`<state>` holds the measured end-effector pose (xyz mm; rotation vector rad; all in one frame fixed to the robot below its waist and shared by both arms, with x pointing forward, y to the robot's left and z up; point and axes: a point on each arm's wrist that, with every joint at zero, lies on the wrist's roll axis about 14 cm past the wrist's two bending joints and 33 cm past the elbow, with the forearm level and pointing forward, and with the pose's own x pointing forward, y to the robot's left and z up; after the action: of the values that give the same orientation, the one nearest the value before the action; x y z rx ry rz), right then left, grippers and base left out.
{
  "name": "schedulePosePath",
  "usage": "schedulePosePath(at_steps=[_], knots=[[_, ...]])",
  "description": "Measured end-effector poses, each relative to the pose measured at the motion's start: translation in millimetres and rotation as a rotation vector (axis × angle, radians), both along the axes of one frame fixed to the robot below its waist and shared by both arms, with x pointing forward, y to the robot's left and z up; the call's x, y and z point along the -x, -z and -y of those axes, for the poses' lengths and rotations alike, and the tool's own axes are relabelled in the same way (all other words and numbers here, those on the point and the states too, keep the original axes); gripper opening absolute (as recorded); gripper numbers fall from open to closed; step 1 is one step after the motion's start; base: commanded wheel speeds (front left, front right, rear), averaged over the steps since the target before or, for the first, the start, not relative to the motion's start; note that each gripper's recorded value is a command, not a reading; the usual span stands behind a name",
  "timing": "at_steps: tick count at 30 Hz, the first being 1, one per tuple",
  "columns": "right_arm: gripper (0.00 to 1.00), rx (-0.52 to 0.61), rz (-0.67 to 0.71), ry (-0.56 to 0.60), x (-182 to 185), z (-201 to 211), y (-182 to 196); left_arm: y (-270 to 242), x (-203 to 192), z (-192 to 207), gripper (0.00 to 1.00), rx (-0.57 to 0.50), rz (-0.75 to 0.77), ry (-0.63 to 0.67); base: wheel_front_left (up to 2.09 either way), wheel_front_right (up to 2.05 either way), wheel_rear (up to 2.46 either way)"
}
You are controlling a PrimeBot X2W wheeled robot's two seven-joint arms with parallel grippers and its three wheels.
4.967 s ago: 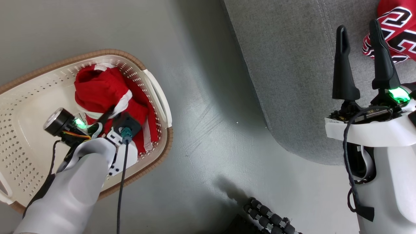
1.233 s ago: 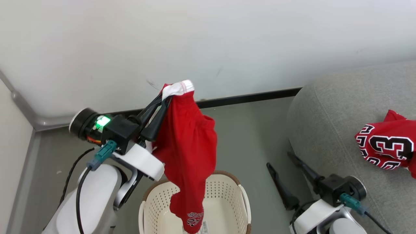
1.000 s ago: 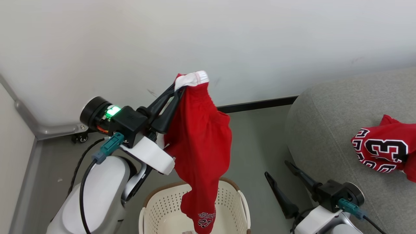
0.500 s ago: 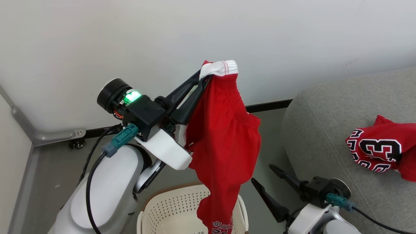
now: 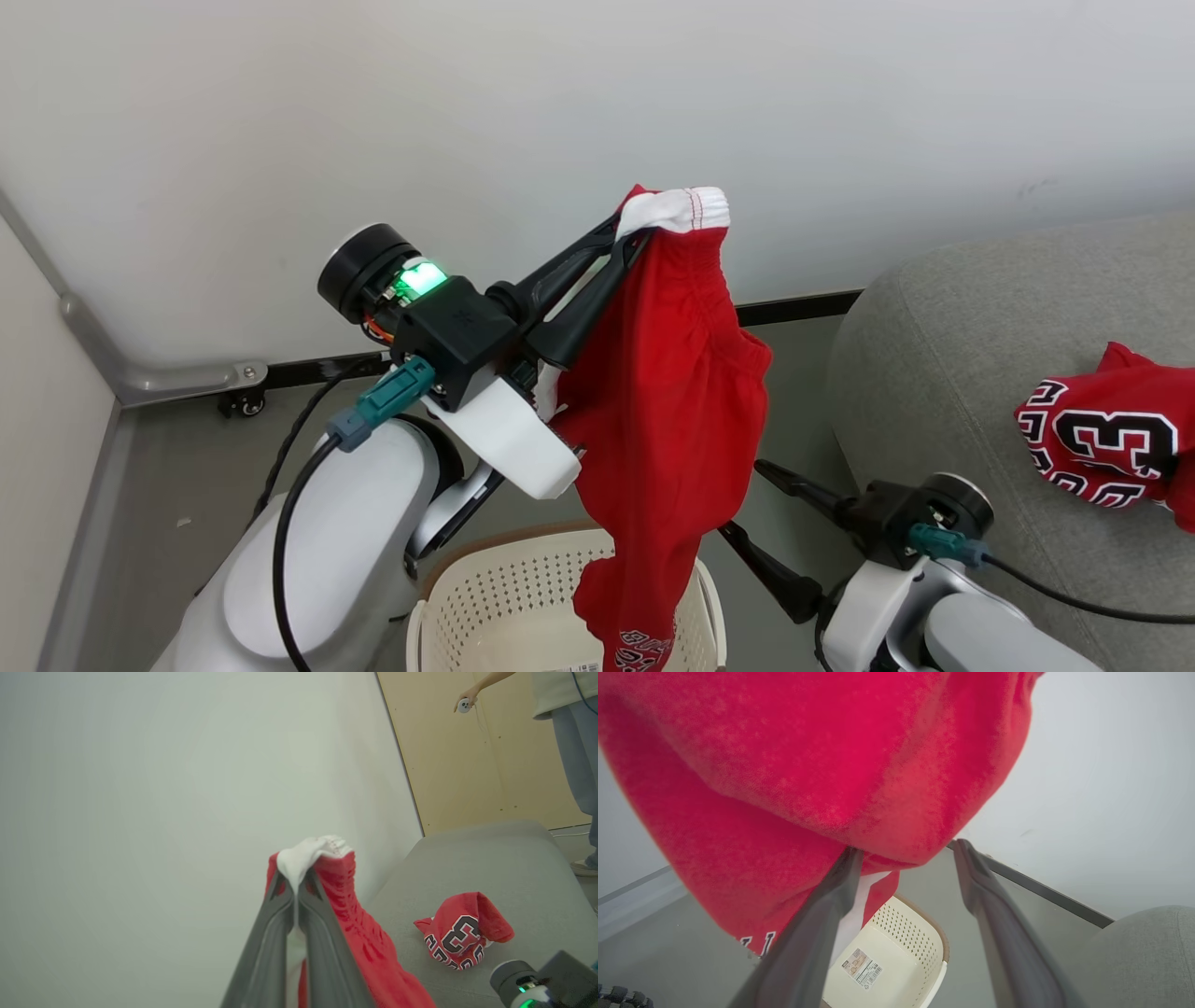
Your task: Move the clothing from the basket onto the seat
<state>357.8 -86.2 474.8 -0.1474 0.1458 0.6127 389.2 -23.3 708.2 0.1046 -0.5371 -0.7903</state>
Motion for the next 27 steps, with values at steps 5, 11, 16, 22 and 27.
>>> schedulePosePath(at_steps=[5, 11, 16, 22, 27], knots=[[1.0, 0.069, 0.04, -0.068, -4, -9, -5, 1, 2, 0, 0.0, -0.006, -0.007, 0.006, 0.0, 0.0, 0.0], [1.0, 0.098, 0.076, -0.137, -4, -25, -10, 2, 4, -1, 0.0, -0.005, -0.016, 0.008, 0.0, 0.0, 0.0], [0.35, 0.128, 0.093, -0.201, 0, -38, -9, 3, 5, -2, 0.0, -0.002, -0.026, 0.011, 0.0, 0.0, 0.0], [0.0, 0.143, 0.118, -0.229, -2, -44, -13, 7, 2, -4, 0.0, -0.004, -0.044, 0.006, 0.0, 0.0, 0.0], [0.0, 0.132, 0.129, -0.233, -3, -47, -17, 12, -5, -9, 0.0, -0.008, -0.061, -0.009, 0.0, 0.0, 0.0]])
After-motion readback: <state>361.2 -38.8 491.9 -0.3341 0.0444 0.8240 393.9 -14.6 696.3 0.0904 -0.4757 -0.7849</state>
